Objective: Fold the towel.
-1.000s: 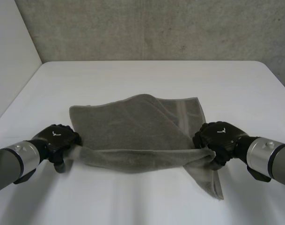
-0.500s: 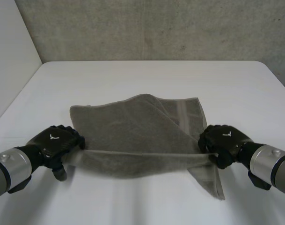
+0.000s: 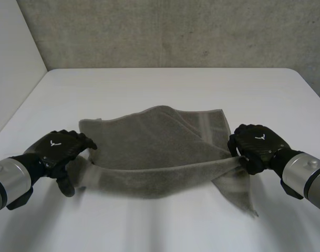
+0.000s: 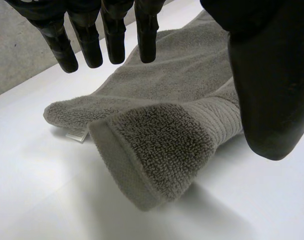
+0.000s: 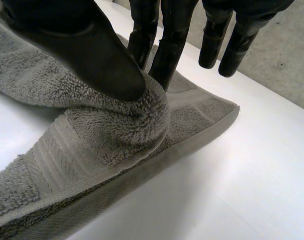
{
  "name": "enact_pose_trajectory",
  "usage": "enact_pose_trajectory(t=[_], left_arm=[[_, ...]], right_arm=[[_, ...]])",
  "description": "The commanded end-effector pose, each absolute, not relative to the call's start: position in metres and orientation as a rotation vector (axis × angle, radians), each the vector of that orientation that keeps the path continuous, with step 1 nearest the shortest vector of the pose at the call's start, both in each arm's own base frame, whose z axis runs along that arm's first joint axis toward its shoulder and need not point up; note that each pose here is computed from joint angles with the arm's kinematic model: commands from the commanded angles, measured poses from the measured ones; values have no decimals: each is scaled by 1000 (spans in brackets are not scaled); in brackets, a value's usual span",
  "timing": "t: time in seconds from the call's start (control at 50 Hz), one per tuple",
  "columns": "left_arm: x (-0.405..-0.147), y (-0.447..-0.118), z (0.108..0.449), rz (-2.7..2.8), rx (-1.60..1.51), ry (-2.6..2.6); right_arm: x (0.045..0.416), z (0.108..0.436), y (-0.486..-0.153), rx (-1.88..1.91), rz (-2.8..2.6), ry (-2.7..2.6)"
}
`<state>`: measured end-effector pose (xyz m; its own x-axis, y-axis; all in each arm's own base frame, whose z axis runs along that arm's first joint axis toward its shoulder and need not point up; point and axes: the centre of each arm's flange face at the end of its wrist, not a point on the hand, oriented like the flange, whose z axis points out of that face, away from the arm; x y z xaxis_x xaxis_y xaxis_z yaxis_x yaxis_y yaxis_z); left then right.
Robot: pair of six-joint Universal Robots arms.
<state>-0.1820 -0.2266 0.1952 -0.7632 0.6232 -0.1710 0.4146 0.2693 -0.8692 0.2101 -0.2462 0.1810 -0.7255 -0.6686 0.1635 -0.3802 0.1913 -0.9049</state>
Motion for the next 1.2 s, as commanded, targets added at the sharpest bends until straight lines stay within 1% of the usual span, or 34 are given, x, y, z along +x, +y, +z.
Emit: enact_pose_trajectory(t=[0.02,0.06,0.16,0.3,0.36,0.44,0.52,0.72,0.92,0.98,1.0,1.02,1.04,1.06,1.08,1.1,1.12,1.14,1.16,1.18,1.2], left_arm=[[-190,-233,185,1481,-925,-2308],[-194,-239,174,1461,-939,-2313],[-202,-251,162,1419,-965,-2327],[-197,-268,154,1408,-976,-2424],[-191,-265,151,1360,-1049,-2481],[-188,-259,154,1331,-1103,-2501],[-187,-250,165,1354,-1136,-2487],[-192,-239,170,1364,-1158,-2461],[-196,-251,181,1438,-1180,-2421],[-201,-257,185,1472,-1198,-2390],[-203,-264,184,1489,-1202,-2382],[-204,-275,185,1514,-1194,-2380],[-204,-275,185,1514,-1194,-2380],[-207,-289,190,1556,-1183,-2363],[-207,-289,190,1556,-1183,-2363],[-214,-302,199,1616,-1172,-2327],[-221,-315,214,1694,-1129,-2285],[-221,-315,214,1694,-1129,-2284],[-225,-329,236,1796,-1046,-2238],[-228,-342,263,1915,-937,-2177],[-228,-342,263,1916,-936,-2176]], right_arm=[[210,177,-243,-1008,-1523,2204],[210,176,-243,-1010,-1519,2204],[210,174,-241,-1016,-1510,2209],[210,173,-240,-1016,-1505,2211],[209,172,-240,-1014,-1502,2214],[209,172,-240,-1014,-1502,2214],[210,172,-240,-1017,-1503,2211],[207,174,-242,-1006,-1500,2231],[209,187,-230,-1118,-1390,2256],[212,192,-233,-1176,-1405,2234],[212,192,-233,-1176,-1405,2234],[215,197,-239,-1209,-1438,2205],[215,197,-239,-1209,-1439,2205],[222,201,-248,-1244,-1468,2163],[229,210,-261,-1266,-1529,2122],[230,211,-262,-1266,-1530,2121],[239,228,-276,-1283,-1621,2060],[249,252,-289,-1290,-1734,1985],[249,252,-289,-1290,-1735,1984],[255,282,-301,-1268,-1872,1904],[255,283,-301,-1268,-1873,1903]])
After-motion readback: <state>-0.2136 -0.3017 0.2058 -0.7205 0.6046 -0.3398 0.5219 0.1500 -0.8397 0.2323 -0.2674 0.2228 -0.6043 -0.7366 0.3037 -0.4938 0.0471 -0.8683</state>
